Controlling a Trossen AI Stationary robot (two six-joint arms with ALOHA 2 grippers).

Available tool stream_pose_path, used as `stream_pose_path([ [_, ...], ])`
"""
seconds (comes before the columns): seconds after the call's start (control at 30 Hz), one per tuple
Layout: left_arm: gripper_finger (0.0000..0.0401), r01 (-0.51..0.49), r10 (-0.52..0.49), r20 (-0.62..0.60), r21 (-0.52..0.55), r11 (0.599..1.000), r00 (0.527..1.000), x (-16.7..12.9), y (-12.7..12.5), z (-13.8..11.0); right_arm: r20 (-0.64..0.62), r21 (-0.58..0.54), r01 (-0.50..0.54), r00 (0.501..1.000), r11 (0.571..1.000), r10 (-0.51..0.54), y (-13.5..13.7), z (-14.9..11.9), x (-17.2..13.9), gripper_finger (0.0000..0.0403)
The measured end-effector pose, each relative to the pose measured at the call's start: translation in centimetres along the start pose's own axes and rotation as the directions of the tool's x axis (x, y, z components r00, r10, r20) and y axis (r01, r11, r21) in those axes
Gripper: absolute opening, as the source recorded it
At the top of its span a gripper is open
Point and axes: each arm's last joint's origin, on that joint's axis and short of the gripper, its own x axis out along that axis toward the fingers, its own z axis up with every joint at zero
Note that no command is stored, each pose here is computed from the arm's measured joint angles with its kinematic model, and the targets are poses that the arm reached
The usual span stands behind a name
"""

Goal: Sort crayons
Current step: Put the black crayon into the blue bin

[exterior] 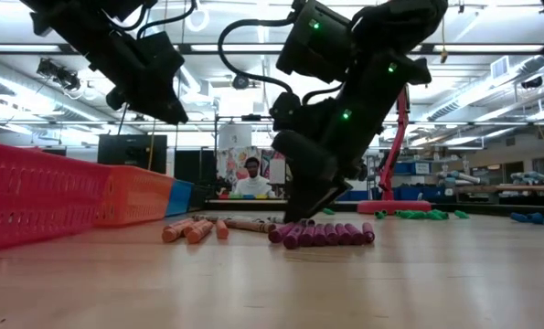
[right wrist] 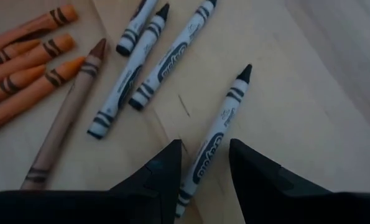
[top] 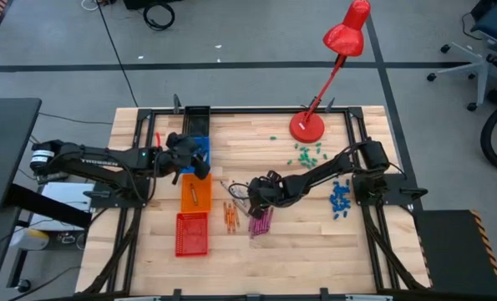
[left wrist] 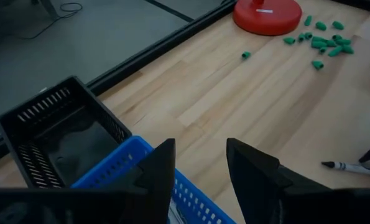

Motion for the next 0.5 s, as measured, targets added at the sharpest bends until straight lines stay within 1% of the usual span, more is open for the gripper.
stream_pose_path([
  [0.17,0.0157,0.011,-0.011,0.000,0.006,1.000,1.000,-0.11,-0.17,-0.06,-0.060,-0.006,-0.036,0.998,0.999,0.035,-0.35,-0.09,-0.02,0.0135],
  [0.3,0.0157,0.011,-0.011,0.000,0.006,1.000,1.000,-0.11,-0.16,-0.06,-0.084,-0.008,-0.058,0.995,0.998,0.057,-0.57,-0.04,0.08,0.0122],
  [0.4,0.0157,0.011,-0.011,0.000,0.006,1.000,1.000,-0.11,-0.17,-0.04,-0.091,-0.016,-0.067,0.994,0.998,0.065,-0.57,-0.08,0.10,0.0102],
  [0.5,0.0157,0.011,-0.011,0.000,0.006,1.000,1.000,-0.11,-0.17,-0.04,-0.097,-0.020,-0.077,0.992,0.997,0.074,-0.55,-0.13,0.13,0.0073],
])
